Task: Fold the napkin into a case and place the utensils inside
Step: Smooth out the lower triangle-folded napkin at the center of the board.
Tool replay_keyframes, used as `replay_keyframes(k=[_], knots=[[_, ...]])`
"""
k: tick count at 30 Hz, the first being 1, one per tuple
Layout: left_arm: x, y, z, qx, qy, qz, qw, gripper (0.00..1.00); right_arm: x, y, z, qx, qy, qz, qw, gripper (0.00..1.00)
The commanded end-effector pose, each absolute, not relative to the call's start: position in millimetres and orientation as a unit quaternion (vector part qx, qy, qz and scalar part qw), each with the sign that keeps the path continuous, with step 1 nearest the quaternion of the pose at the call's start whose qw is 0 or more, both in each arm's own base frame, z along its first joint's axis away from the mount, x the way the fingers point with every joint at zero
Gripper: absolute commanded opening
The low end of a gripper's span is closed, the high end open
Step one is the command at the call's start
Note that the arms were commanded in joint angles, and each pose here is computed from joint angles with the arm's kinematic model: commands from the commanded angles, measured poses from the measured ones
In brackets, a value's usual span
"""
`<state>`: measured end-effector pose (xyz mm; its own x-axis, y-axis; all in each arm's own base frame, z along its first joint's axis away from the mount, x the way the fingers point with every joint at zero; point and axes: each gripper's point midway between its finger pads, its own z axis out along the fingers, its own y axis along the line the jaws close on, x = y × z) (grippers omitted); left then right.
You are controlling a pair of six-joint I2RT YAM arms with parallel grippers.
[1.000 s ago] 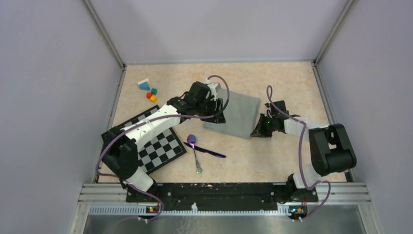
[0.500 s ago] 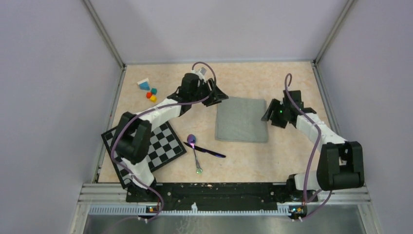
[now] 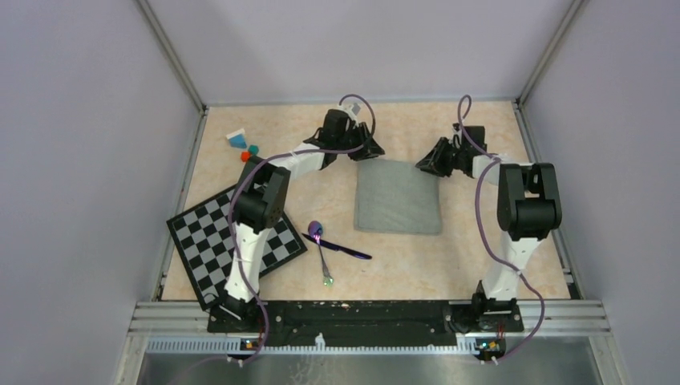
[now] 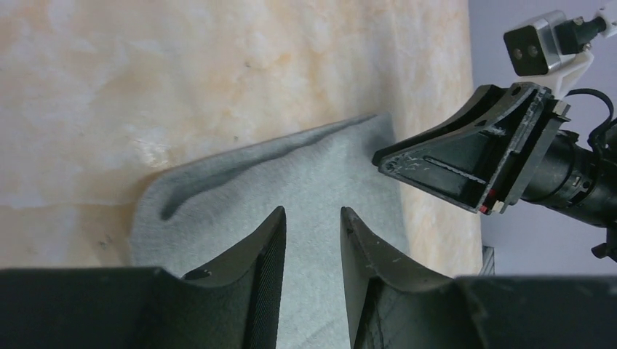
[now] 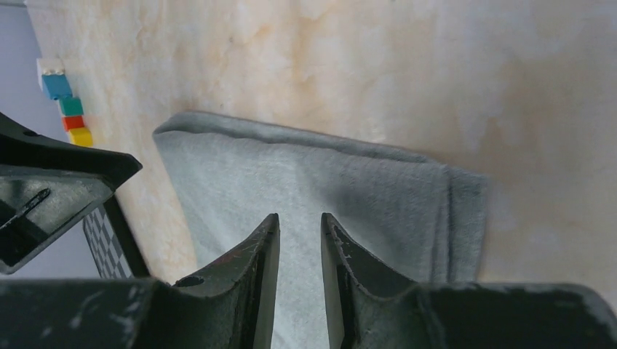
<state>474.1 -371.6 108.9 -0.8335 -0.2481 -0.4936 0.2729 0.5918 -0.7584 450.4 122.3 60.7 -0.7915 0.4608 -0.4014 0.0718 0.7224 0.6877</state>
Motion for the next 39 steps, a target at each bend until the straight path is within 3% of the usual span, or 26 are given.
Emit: replay_keyframes(k=[1,6,10,15,19,28,34,39], knots=[[492,-360,87,0.008,0.852,-0.441,0.284,0.39,475,95,61,0.159,0.868,0.344,0.320,0.27],[500,-353,43,0.001,0.869,-0.427,0.250,0.39,463,74,35,0.169,0.889,0.299,0.304,0.27],[507,-353,27,0.029,0.882,-0.407,0.235,0.43,460,70,55,0.166,0.892,0.284,0.311,0.31],[507,-362,71,0.074,0.867,-0.421,0.255,0.51,451,95,100,0.130,0.887,0.310,0.318,0.37],[496,-361,109,0.083,0.855,-0.433,0.272,0.59,426,111,96,0.127,0.881,0.351,0.290,0.37],[445,-358,140,0.070,0.847,-0.467,0.245,0.65,358,91,24,0.143,0.925,0.264,0.233,0.34],[390,-370,151,0.084,0.841,-0.484,0.227,0.67,356,102,67,0.110,0.922,0.261,0.263,0.34],[345,-380,127,0.116,0.854,-0.467,0.196,0.67,338,136,77,0.093,0.908,0.326,0.246,0.35]])
